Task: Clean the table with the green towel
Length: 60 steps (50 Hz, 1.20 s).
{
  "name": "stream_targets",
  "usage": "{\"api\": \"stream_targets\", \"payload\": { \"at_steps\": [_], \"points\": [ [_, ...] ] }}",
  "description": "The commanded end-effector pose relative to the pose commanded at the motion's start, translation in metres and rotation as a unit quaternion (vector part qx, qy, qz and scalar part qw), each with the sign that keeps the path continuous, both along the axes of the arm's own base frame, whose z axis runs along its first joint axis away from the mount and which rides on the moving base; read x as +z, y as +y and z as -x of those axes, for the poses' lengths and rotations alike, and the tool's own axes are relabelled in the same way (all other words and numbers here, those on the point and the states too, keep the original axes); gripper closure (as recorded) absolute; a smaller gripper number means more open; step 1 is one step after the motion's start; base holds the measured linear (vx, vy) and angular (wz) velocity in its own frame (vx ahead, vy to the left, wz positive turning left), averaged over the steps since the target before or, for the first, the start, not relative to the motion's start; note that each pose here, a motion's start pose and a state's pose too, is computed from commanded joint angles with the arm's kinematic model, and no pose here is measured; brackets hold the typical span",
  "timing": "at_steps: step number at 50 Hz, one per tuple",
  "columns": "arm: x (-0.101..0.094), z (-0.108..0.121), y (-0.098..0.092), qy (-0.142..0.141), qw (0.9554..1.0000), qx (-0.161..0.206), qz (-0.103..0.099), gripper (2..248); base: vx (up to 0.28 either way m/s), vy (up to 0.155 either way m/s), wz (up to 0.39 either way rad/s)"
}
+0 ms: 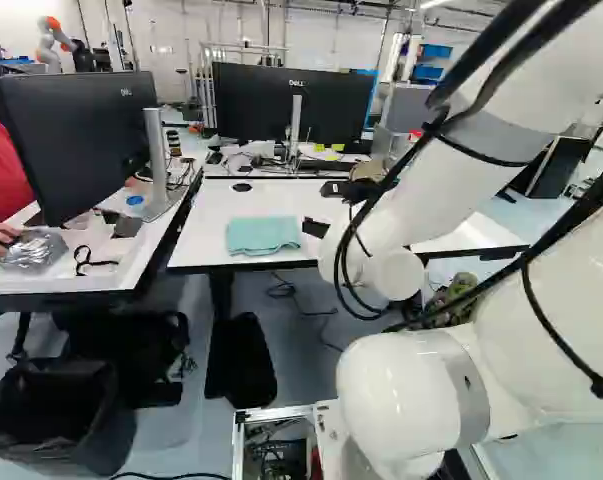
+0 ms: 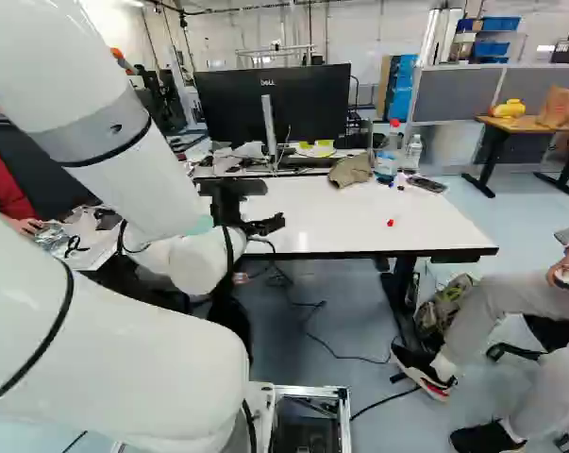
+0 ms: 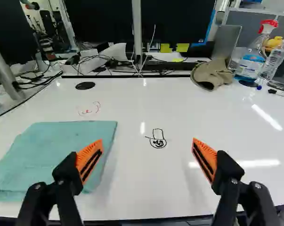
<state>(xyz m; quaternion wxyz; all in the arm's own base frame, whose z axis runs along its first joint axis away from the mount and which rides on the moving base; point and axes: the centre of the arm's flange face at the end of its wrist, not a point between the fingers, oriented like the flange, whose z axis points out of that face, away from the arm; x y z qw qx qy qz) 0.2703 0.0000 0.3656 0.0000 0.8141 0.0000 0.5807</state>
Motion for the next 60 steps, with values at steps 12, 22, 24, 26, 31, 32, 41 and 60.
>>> {"api": "stream_targets", "payload": {
  "at_steps": [12, 22, 24, 26, 31, 32, 41, 60],
  "points": [
    [0.000, 0.000, 0.000, 0.000, 1.0000, 0.000, 0.000, 3, 0.000, 0.000, 0.000],
    [0.000, 0.000, 0.000, 0.000, 1.0000, 0.000, 0.000, 3, 0.000, 0.000, 0.000],
    [0.000, 0.000, 0.000, 0.000, 1.0000, 0.000, 0.000, 3, 0.000, 0.000, 0.000],
    [0.000, 0.000, 0.000, 0.000, 1.0000, 0.000, 0.000, 3, 0.000, 0.000, 0.000],
    [0.000, 0.000, 0.000, 0.000, 1.0000, 0.000, 0.000, 3, 0.000, 0.000, 0.000],
    [0.000, 0.000, 0.000, 0.000, 1.0000, 0.000, 0.000, 3, 0.000, 0.000, 0.000],
    [0.000, 0.000, 0.000, 0.000, 1.0000, 0.000, 0.000, 3, 0.000, 0.000, 0.000],
    [0.014, -0.015, 0.004, -0.017, 0.9998, 0.007, 0.000, 3, 0.000, 0.000, 0.000]
  ]
}}
